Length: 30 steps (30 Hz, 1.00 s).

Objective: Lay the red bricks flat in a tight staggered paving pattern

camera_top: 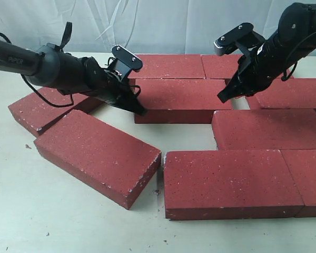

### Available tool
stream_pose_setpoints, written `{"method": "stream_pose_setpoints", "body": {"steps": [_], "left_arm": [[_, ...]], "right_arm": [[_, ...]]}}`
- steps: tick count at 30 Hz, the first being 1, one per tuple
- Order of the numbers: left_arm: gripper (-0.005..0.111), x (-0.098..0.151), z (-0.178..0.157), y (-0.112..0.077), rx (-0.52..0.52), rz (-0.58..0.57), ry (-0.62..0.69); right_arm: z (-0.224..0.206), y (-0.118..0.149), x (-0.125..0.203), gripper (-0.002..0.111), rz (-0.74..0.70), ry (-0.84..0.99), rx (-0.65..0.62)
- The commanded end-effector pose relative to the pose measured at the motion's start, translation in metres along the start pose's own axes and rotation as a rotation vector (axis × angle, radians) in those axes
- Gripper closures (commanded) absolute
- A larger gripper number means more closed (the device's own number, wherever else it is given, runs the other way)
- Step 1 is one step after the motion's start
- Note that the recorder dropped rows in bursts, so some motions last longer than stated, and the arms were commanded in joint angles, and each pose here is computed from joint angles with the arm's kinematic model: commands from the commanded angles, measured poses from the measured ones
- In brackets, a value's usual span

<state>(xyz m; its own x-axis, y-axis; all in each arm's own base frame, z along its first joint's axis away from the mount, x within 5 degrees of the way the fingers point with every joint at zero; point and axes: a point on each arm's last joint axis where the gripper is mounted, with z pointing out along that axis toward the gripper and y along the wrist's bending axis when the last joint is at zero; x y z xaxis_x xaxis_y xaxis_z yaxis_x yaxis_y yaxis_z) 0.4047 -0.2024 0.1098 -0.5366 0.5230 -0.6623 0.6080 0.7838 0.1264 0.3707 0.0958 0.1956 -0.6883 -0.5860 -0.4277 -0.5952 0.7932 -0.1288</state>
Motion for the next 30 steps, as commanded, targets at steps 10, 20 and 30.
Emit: {"method": "stream_pose_setpoints", "body": {"steps": [10, 20, 30], "left_arm": [[0.107, -0.013, 0.019, -0.029, 0.056, 0.009, -0.016], [0.107, -0.023, 0.026, -0.044, 0.091, 0.015, -0.027], [0.107, -0.032, 0.025, -0.057, 0.104, 0.029, -0.053]], "right_arm": [[-0.004, -0.003, -0.003, 0.109, 0.01, -0.031, 0.016], [-0.005, -0.004, -0.004, 0.109, 0.012, -0.038, 0.018], [-0.004, -0.003, -0.004, 0.109, 0.016, -0.037, 0.015]]}}
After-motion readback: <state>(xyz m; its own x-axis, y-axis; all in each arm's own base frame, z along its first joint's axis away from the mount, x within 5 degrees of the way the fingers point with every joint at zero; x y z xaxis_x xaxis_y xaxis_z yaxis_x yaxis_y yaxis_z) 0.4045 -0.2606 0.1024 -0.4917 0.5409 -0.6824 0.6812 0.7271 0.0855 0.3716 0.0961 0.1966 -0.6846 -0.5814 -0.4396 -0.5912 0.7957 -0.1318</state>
